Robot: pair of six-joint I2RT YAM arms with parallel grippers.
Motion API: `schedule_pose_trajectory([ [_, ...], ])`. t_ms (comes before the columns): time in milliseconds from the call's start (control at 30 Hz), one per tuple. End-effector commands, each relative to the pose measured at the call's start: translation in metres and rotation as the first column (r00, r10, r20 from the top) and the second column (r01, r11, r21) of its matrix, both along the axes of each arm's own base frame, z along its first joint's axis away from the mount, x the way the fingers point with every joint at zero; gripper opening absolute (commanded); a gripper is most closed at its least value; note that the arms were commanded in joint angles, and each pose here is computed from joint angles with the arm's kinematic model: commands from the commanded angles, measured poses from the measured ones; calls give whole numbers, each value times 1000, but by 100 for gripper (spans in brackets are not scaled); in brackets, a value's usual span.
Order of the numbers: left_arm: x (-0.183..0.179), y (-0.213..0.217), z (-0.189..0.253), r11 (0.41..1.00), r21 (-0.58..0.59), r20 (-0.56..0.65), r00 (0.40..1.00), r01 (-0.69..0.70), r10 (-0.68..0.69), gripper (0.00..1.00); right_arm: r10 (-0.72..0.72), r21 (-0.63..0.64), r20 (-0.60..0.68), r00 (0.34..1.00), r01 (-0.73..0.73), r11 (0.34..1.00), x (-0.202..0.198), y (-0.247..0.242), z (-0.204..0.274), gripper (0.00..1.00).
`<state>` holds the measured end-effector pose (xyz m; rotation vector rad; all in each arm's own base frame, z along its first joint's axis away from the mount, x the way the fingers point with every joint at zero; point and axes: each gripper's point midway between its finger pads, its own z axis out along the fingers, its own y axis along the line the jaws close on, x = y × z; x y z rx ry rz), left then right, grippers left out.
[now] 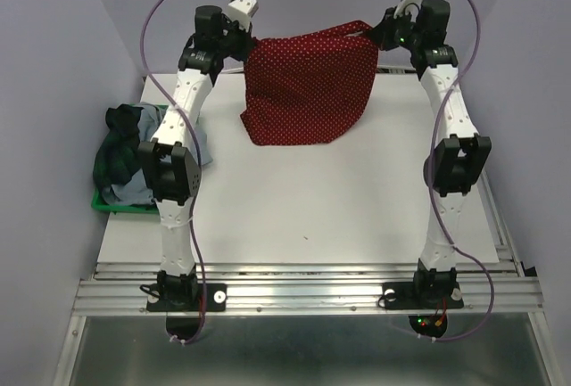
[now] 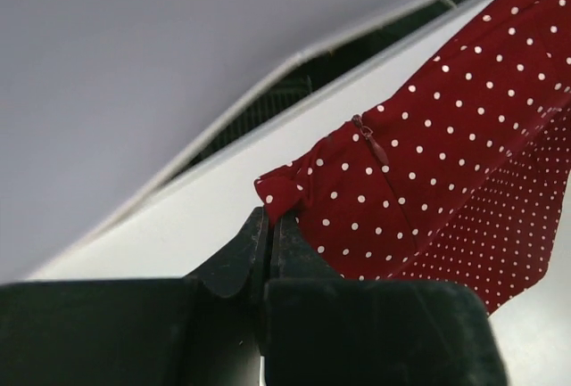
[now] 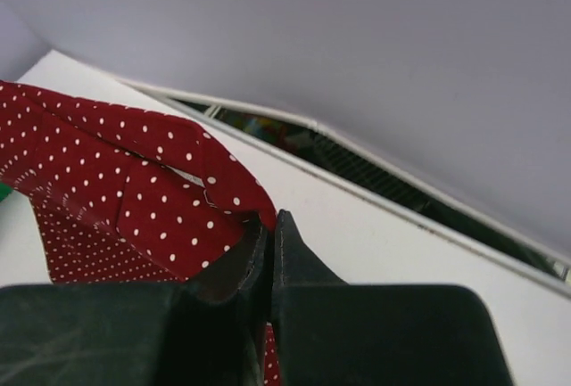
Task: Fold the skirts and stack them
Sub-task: Flatten the skirt out
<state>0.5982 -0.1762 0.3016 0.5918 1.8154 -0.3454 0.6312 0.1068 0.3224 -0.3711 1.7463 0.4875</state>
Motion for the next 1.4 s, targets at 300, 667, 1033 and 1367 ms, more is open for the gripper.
schedule_pose_trajectory([
  [300, -100, 30, 64, 982, 147, 397, 903, 118, -168, 0, 281, -251, 399, 873, -190, 949, -132, 9, 84, 1],
  [667, -347, 17, -113, 695, 406, 174, 697, 593, -696, 99, 555, -581, -41, 831, -472, 663, -331, 4, -132, 100],
  [1033, -316, 42, -77, 936, 166, 35, 947, 309, -319, 76, 422, -248, -226, 878, -471, 847, -286, 19, -116, 80],
  [1367, -281, 31, -164, 915, 203, -393, 885, 347, -249, 58, 523, -223, -495, 694, -683, 696, -327, 103, -183, 54],
])
